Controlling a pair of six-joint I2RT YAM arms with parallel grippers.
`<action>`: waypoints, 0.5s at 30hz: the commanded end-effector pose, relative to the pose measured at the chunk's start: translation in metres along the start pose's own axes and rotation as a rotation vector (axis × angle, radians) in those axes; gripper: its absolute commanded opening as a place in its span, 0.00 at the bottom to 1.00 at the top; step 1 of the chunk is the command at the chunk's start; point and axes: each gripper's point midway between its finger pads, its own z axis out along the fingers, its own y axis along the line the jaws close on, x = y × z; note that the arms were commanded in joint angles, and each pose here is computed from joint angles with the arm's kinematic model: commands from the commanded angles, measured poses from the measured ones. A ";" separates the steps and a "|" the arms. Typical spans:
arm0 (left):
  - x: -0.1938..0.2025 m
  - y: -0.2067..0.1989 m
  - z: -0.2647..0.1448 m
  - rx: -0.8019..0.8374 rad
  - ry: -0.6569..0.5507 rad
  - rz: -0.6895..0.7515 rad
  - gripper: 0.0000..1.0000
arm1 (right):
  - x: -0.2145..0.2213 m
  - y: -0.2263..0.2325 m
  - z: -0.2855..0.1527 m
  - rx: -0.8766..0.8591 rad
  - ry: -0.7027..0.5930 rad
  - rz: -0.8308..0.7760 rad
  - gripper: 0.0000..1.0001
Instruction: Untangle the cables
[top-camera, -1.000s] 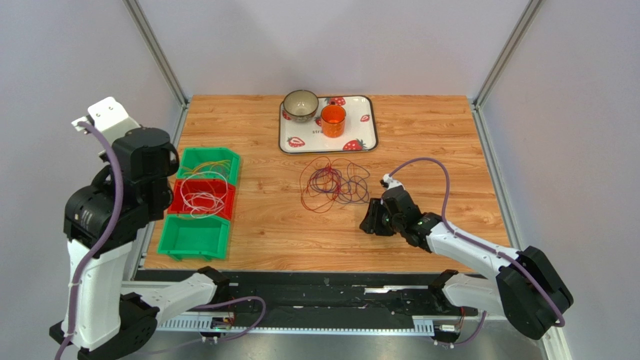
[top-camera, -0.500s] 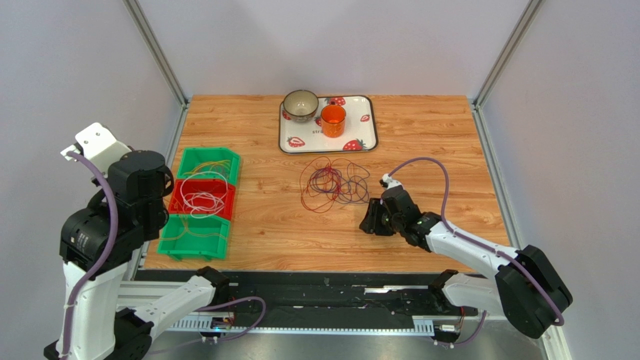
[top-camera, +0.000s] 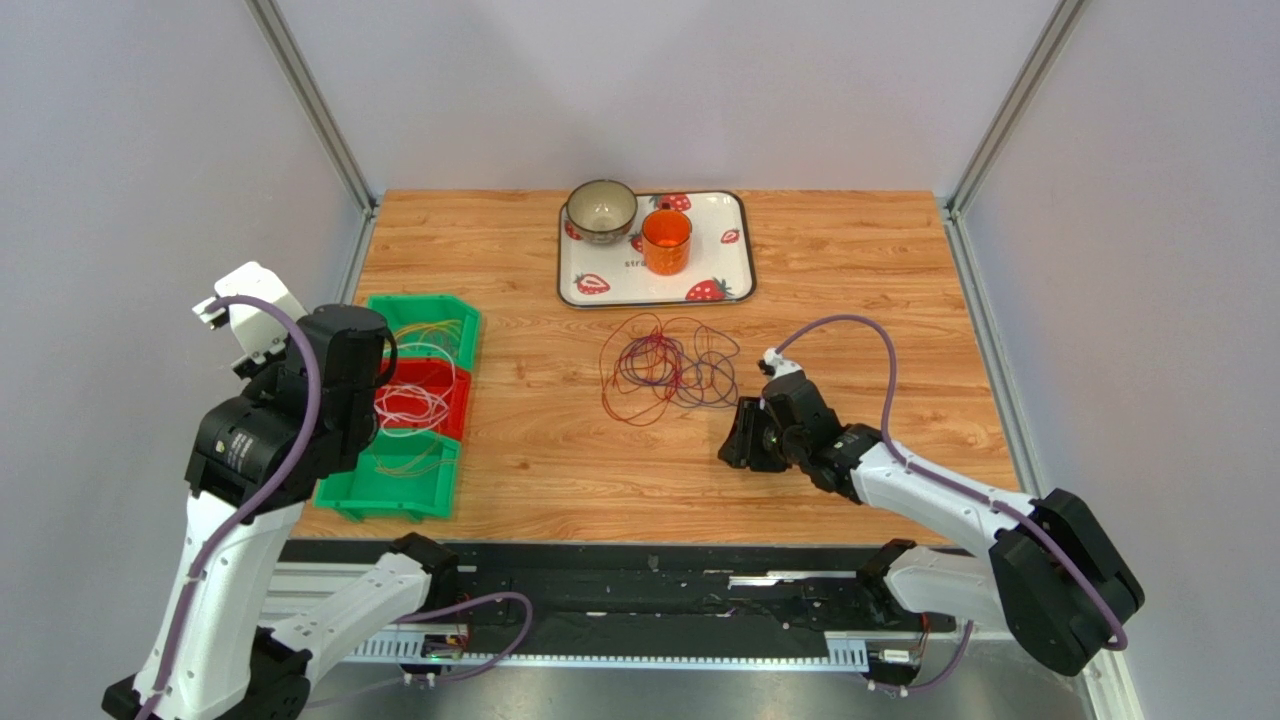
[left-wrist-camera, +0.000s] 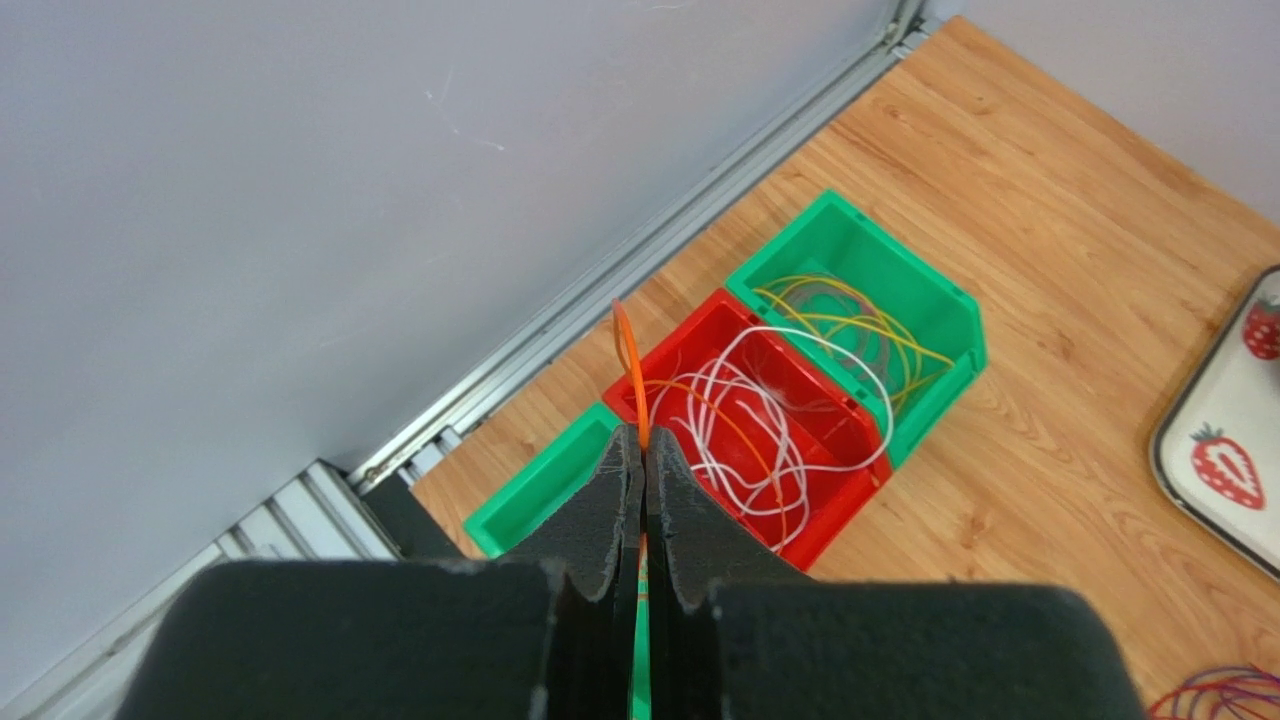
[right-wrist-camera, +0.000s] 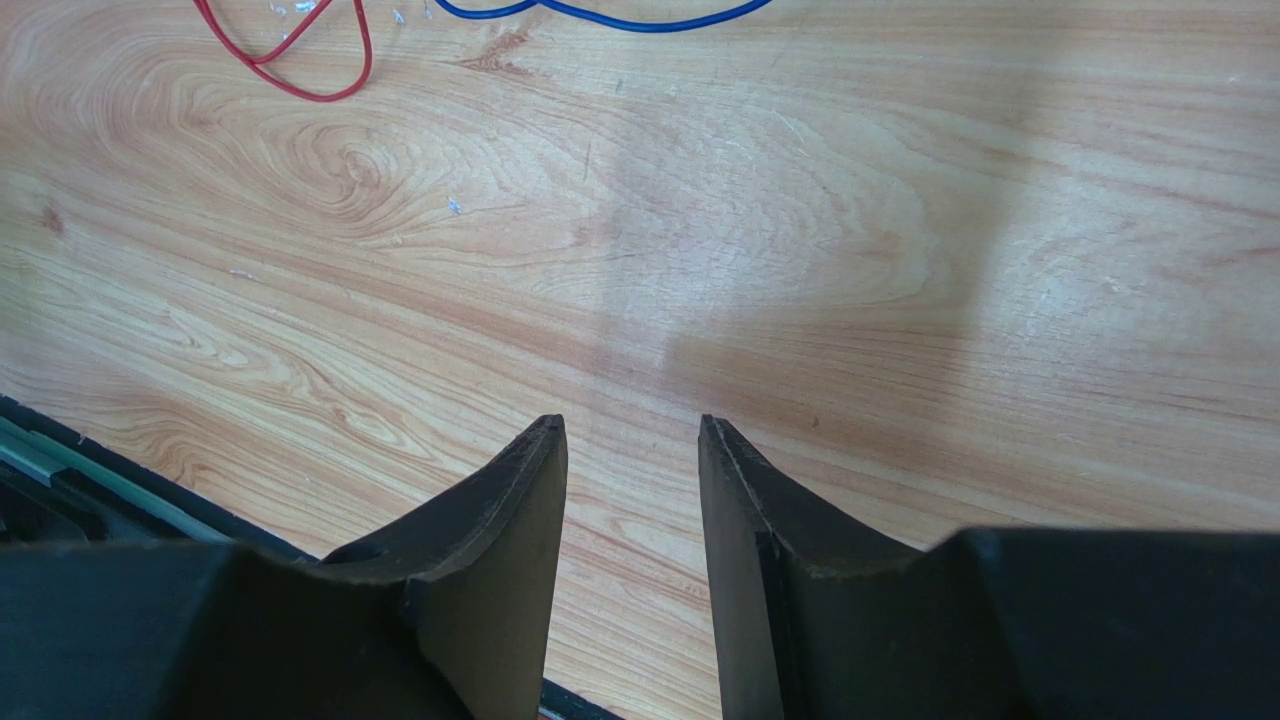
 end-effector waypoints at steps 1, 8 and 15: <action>0.015 0.046 -0.004 -0.126 0.049 0.183 0.00 | -0.017 0.016 -0.004 -0.054 -0.051 -0.022 0.41; 0.008 0.066 -0.008 -0.191 0.051 0.141 0.00 | -0.016 0.018 -0.003 -0.066 -0.042 -0.031 0.41; 0.039 0.062 -0.003 -0.182 0.149 0.168 0.00 | -0.015 0.019 -0.004 -0.076 -0.044 -0.036 0.41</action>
